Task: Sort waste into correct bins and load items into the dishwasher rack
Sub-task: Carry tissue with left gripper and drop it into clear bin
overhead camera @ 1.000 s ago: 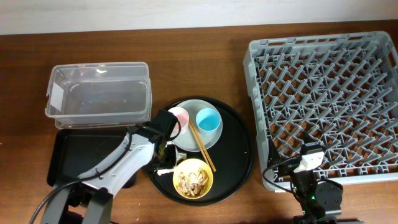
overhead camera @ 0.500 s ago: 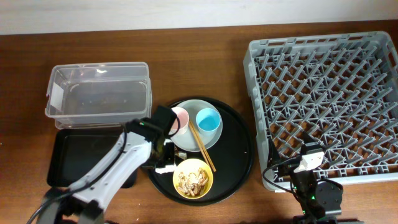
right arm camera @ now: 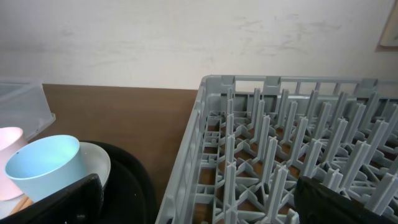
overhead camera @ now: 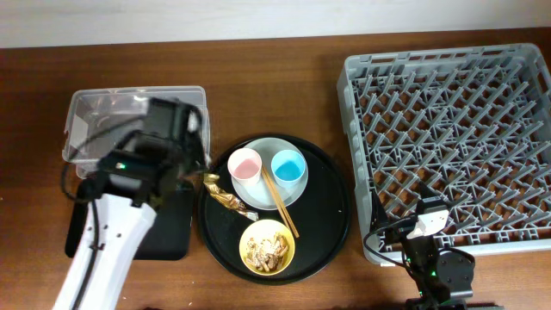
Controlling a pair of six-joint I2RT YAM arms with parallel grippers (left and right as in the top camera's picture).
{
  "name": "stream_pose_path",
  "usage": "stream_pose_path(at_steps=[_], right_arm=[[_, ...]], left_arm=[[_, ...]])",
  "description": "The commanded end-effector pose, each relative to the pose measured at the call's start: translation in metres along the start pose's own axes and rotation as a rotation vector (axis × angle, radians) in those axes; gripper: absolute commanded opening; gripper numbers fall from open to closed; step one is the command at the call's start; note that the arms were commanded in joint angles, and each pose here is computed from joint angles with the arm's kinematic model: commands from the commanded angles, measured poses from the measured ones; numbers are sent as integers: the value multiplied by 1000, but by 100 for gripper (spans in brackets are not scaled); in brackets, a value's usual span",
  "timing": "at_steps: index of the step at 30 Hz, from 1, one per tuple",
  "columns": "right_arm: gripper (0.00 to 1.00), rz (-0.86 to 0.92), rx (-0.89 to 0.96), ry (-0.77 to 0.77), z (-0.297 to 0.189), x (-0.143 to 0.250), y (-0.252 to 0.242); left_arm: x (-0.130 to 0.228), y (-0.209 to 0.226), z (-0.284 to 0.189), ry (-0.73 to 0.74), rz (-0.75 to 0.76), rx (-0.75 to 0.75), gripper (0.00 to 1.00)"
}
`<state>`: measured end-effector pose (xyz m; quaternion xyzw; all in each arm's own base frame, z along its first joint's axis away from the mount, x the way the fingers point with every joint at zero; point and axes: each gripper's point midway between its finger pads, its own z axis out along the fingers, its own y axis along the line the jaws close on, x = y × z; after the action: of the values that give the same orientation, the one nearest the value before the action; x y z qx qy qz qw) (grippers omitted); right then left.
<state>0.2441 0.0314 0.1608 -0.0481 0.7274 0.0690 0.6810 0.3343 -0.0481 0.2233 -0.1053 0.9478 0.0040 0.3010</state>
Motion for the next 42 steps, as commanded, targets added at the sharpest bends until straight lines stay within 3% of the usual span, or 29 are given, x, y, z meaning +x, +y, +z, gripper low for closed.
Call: stream_pose_path(at_steps=[1, 10, 12, 14, 15, 17, 22, 25, 26, 27, 28, 29, 30, 32, 33, 39, 42], right_arm=[[99, 12, 14, 2, 0, 2, -3], [99, 12, 14, 2, 0, 2, -3], [99, 12, 14, 2, 0, 2, -3], [99, 12, 14, 2, 0, 2, -3], [99, 12, 14, 2, 0, 2, -3], [99, 12, 14, 2, 0, 2, -3], [99, 12, 14, 2, 0, 2, -3], [99, 12, 14, 2, 0, 2, -3], [99, 12, 14, 2, 0, 2, -3], [99, 12, 14, 2, 0, 2, -3], [99, 12, 14, 2, 0, 2, -3], [99, 12, 14, 2, 0, 2, -3], [99, 12, 14, 2, 0, 2, -3], [99, 12, 14, 2, 0, 2, -3], [99, 12, 14, 2, 0, 2, -3], [99, 12, 14, 2, 0, 2, -3], [99, 12, 14, 2, 0, 2, -3]], left_arm=[[-31, 31, 16, -81, -61, -117, 0], [-42, 51, 123, -15, -120, -198, 2], [-41, 57, 138, -2, -131, -211, 21], [-39, 64, 149, 8, -144, -225, 72], [-39, 68, 151, 11, -152, -229, 87], [-41, 71, 150, 11, -163, -222, 97], [-45, 52, 123, 28, -156, -76, 94], [-35, 22, 87, 78, -160, 115, 62], [-30, 11, 73, 97, -161, 185, 38], [-24, -1, 54, 119, -162, 264, 22], [-17, -9, 36, 143, -163, 326, 18], [-11, -13, 22, 158, -164, 361, 27], [-6, -12, 12, 165, -164, 366, 29], [8, -8, -4, 197, -166, 355, 6], [19, -6, -7, 235, -170, 344, 0], [77, 6, 2, 423, -201, 212, 2], [104, 2, 18, 484, -251, 171, 23]])
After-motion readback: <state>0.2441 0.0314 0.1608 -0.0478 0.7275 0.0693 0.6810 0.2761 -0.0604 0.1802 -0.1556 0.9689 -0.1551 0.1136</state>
